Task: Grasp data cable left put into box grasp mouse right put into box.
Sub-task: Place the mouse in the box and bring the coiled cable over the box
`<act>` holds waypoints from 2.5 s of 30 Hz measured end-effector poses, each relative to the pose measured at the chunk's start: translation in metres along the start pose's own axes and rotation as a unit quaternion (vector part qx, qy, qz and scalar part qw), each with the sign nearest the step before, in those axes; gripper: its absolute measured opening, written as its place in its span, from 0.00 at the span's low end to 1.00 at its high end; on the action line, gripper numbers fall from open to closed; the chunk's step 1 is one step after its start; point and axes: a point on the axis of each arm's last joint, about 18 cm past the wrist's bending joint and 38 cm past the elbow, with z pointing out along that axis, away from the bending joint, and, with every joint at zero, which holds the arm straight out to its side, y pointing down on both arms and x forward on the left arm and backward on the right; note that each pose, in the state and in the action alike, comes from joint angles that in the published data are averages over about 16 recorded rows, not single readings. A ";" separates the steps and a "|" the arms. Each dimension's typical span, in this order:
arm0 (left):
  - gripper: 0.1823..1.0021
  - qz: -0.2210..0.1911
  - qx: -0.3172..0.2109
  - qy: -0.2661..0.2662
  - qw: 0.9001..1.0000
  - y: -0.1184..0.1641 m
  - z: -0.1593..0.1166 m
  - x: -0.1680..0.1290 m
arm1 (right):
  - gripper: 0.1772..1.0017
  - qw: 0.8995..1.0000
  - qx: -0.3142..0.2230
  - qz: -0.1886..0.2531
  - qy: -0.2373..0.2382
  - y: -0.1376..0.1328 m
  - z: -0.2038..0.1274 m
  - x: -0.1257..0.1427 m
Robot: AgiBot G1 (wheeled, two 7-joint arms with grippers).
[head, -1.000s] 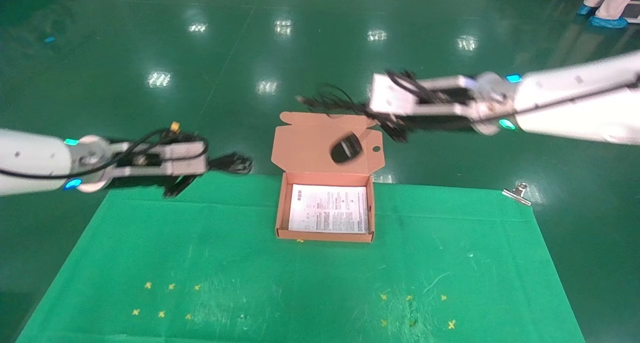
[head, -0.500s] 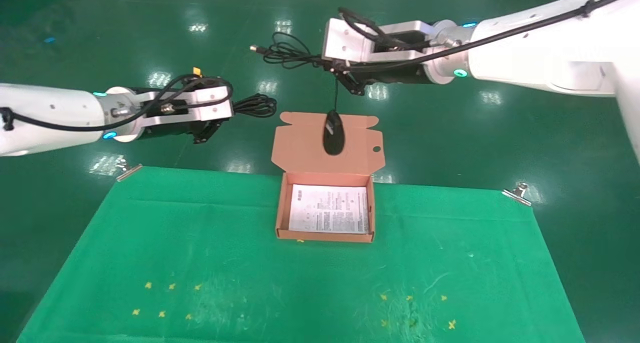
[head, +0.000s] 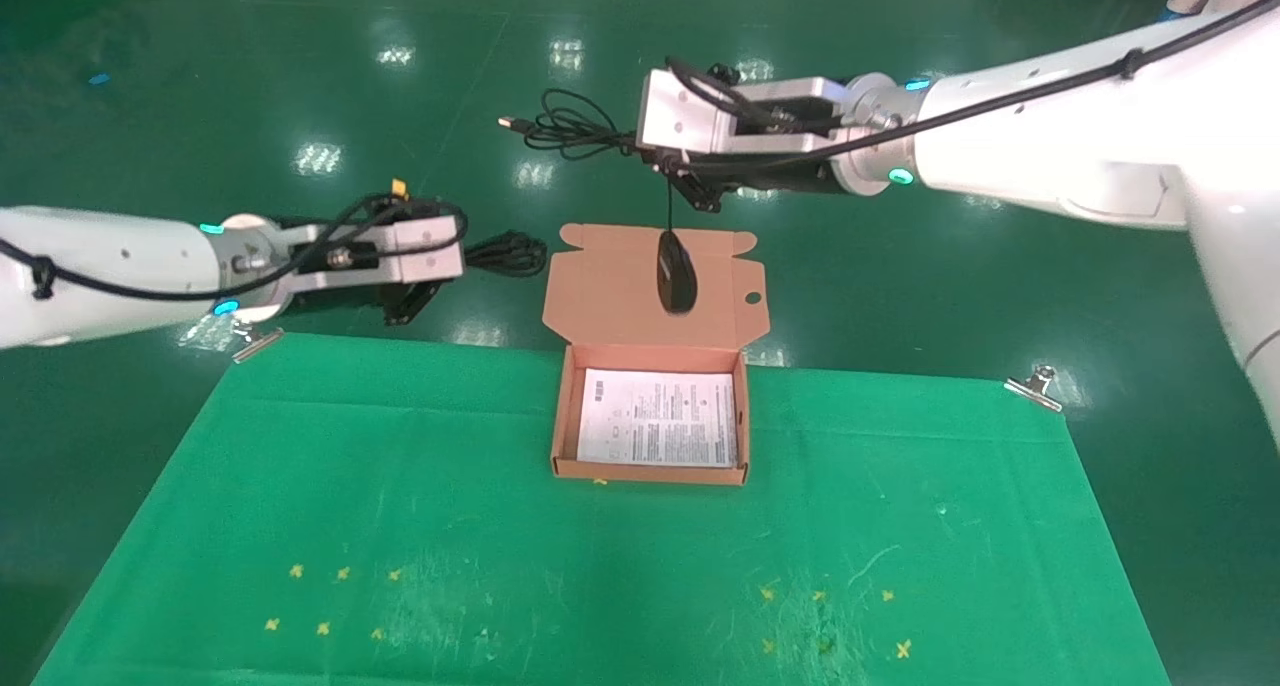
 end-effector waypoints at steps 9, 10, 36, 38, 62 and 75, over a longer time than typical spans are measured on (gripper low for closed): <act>0.09 0.003 -0.034 0.028 0.999 0.018 0.002 0.024 | 0.04 1.000 -0.008 0.005 -0.016 0.009 0.018 -0.027; 0.09 0.003 -0.040 0.031 0.999 0.021 0.001 0.026 | 0.04 1.000 -0.009 0.006 -0.019 0.011 0.020 -0.032; 0.09 -0.002 -0.153 0.060 0.986 0.058 -0.034 0.055 | 0.04 0.990 -0.042 0.094 -0.092 0.028 0.071 -0.157; 0.09 -0.001 -0.154 0.060 0.986 0.058 -0.035 0.055 | 0.04 0.988 -0.053 0.112 -0.093 0.035 0.072 -0.163; 0.09 0.020 -0.051 0.065 0.996 -0.015 0.046 0.091 | 0.28 0.977 -0.126 0.163 -0.050 0.110 0.009 -0.136; 0.09 0.034 -0.005 0.056 0.998 -0.057 0.092 0.110 | 0.47 0.977 -0.147 0.151 -0.020 0.139 -0.051 -0.110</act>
